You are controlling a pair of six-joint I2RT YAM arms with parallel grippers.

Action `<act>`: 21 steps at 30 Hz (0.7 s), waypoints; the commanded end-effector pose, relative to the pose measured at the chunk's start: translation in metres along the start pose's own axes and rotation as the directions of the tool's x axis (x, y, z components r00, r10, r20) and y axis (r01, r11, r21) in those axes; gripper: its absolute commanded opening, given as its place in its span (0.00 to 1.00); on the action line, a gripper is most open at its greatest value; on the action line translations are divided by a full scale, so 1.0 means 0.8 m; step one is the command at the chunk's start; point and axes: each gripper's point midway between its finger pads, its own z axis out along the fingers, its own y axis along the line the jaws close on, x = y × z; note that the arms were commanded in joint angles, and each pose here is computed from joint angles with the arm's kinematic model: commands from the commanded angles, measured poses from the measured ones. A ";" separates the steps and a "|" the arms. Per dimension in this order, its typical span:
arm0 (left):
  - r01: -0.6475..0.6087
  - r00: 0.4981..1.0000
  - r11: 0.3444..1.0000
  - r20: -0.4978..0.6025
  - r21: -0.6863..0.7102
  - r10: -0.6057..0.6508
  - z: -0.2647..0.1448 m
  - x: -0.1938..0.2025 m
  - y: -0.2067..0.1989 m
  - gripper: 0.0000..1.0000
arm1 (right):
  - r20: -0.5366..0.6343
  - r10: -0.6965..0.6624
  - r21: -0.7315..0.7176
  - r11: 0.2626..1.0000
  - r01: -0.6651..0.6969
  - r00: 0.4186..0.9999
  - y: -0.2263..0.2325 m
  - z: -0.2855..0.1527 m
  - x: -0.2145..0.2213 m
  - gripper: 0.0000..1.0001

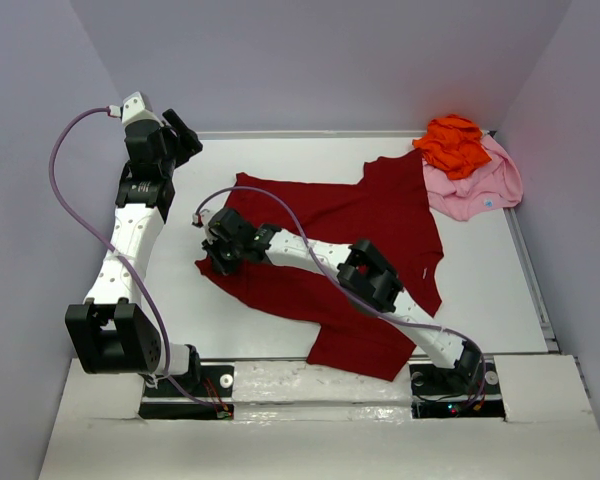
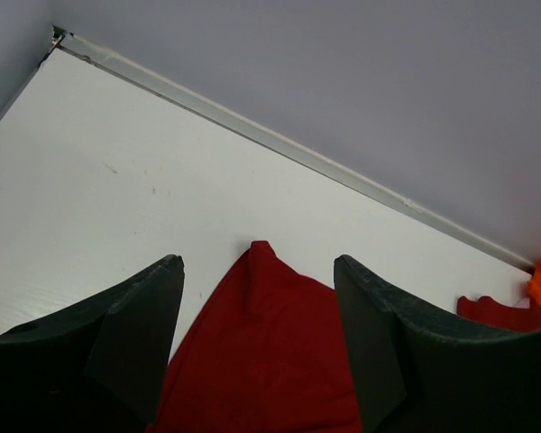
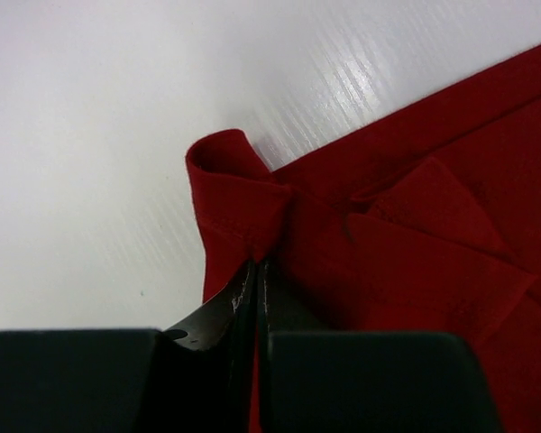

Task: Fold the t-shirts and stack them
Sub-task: Flatten out the 1/3-folded T-shirt at the center of the board.

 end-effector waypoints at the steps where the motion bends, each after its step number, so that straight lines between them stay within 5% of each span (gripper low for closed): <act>1: 0.006 0.998 0.999 0.058 0.044 -0.009 -0.009 -0.023 -0.015 0.77 | 0.053 -0.019 -0.012 1.000 0.020 0.998 0.012 -0.011 -0.022 0.00; 21: 0.010 0.999 0.999 0.052 0.053 -0.013 -0.008 -0.022 -0.017 0.77 | 0.073 -0.059 -0.064 0.996 0.063 0.996 0.046 -0.060 -0.035 0.00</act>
